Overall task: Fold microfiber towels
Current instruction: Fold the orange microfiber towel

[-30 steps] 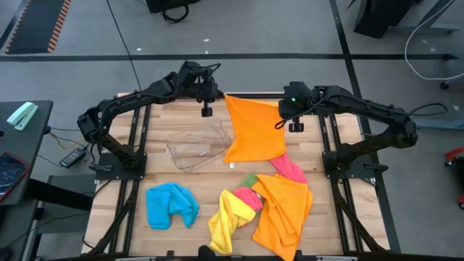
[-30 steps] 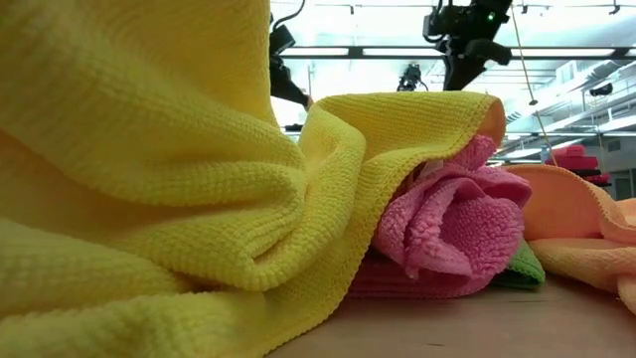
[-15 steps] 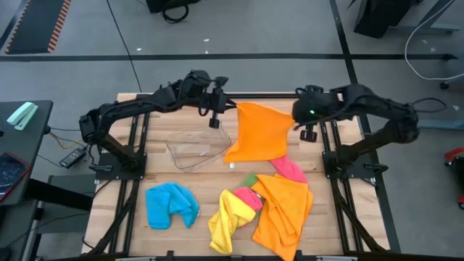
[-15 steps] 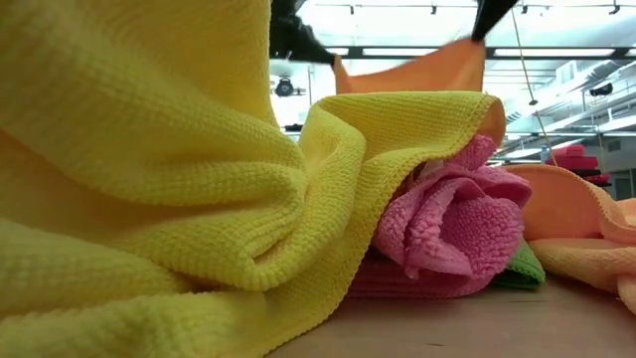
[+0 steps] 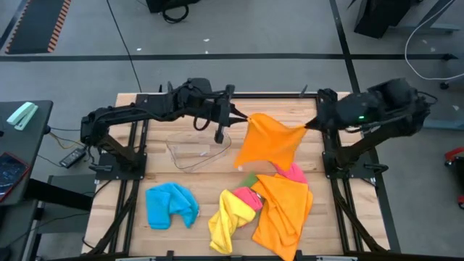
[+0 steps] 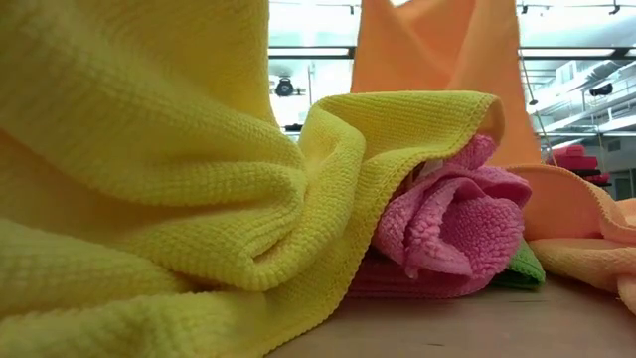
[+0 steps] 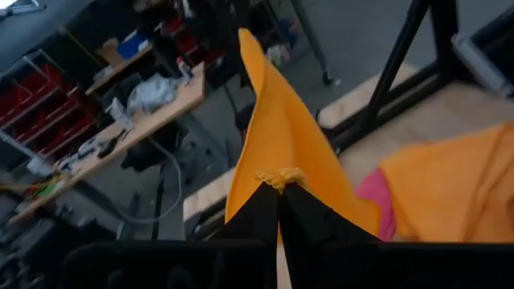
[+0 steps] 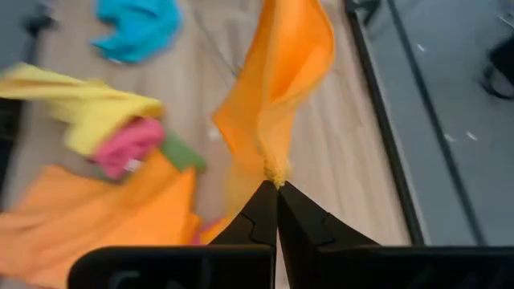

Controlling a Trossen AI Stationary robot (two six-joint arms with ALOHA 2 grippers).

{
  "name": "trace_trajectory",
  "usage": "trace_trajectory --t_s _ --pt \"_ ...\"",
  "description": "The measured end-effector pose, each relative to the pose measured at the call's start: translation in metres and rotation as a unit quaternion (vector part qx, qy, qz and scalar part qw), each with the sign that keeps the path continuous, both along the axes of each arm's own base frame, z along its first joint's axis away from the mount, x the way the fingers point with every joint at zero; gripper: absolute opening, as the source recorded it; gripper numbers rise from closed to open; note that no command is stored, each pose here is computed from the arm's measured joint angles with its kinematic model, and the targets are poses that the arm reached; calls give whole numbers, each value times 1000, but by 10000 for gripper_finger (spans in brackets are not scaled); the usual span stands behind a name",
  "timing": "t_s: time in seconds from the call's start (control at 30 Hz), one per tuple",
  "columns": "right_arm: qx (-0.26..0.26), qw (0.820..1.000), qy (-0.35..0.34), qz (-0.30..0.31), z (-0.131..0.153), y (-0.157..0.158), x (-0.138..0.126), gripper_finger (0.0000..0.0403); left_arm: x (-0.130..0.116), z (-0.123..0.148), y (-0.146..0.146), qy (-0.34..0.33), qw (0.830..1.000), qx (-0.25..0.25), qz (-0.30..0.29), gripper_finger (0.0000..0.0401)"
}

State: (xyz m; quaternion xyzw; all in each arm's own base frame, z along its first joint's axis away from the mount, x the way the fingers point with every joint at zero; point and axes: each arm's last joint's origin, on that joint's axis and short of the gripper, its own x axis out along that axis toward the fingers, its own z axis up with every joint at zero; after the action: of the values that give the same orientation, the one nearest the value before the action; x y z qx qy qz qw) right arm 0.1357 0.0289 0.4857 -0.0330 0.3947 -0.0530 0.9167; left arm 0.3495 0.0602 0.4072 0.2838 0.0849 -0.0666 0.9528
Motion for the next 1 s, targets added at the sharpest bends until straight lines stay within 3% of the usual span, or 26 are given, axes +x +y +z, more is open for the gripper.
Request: trace_trajectory --t_s 0.17,0.37,0.5,0.67,0.87,1.0 --pt "62 996 -15 65 12 10 -10 11 -2 27 -25 -27 999 -18 -31 16" --pt "141 977 -16 161 23 18 -23 11 -1 33 -57 -36 996 -29 -75 11" --pt "169 969 -11 183 24 19 -28 11 7 28 -75 -35 994 -31 -100 21" --pt "198 956 -3 216 25 21 -32 11 19 30 -94 -93 987 -36 -125 9" --pt "243 928 -5 281 29 25 -34 11 18 40 -101 -144 979 -51 -135 19" --pt "248 924 -17 291 32 22 -41 11 17 48 -100 -181 971 -74 -136 21"
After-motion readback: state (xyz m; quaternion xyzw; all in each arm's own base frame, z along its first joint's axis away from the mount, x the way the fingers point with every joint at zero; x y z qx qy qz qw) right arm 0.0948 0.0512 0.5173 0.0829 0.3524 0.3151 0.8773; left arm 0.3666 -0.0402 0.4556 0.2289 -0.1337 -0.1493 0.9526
